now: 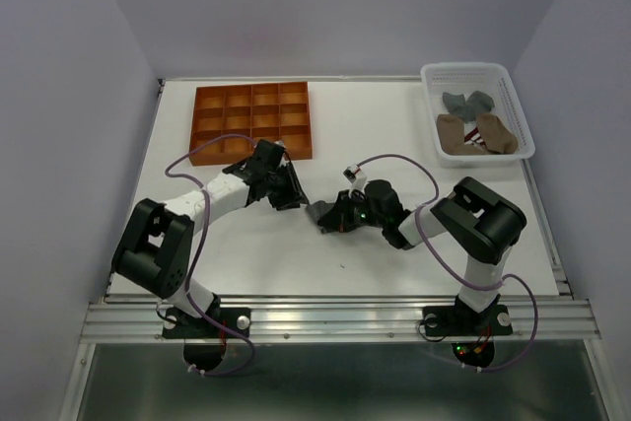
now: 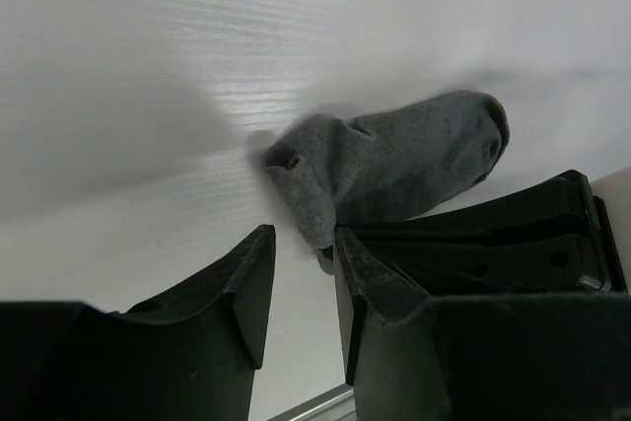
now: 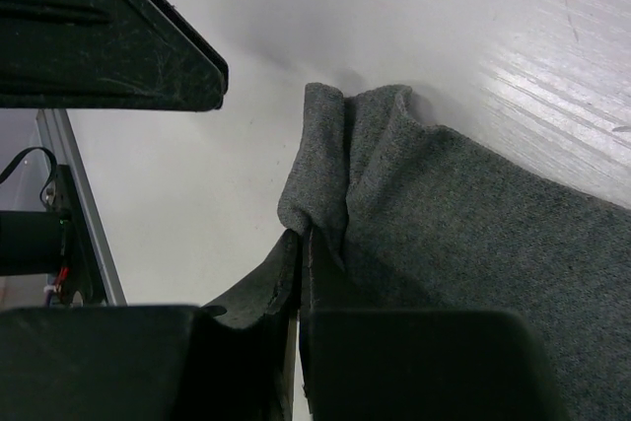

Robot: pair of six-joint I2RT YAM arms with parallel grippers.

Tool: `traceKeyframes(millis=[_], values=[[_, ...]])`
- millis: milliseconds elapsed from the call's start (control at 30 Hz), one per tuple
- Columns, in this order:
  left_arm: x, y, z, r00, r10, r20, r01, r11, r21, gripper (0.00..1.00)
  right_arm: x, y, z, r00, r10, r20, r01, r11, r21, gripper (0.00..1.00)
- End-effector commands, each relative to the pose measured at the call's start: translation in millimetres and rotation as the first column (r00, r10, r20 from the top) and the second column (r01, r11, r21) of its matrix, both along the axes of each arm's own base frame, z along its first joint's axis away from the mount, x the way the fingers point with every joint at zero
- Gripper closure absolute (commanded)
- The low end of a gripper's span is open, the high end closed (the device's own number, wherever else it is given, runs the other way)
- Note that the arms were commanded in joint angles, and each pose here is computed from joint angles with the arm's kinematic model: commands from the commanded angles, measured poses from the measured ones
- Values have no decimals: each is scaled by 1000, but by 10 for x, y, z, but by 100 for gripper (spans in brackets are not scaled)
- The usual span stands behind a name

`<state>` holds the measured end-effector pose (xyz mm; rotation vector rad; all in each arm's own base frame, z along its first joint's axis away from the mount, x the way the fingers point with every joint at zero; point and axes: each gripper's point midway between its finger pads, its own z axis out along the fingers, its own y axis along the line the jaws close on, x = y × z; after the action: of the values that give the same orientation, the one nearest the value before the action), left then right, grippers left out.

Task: Roll the socks

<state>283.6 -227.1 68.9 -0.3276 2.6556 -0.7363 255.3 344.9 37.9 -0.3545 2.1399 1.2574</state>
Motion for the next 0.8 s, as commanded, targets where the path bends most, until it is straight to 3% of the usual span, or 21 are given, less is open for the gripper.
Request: traceKeyframes(millis=[0, 767], values=[[32, -223, 20, 995, -84, 44, 86, 996, -32, 59, 80, -18, 56, 999, -32, 41, 31, 999, 24, 99], [121, -427, -405, 998, -54, -6, 55, 998, 23, 62, 99, -47, 0, 1000, -20, 13, 19, 999, 49, 99]])
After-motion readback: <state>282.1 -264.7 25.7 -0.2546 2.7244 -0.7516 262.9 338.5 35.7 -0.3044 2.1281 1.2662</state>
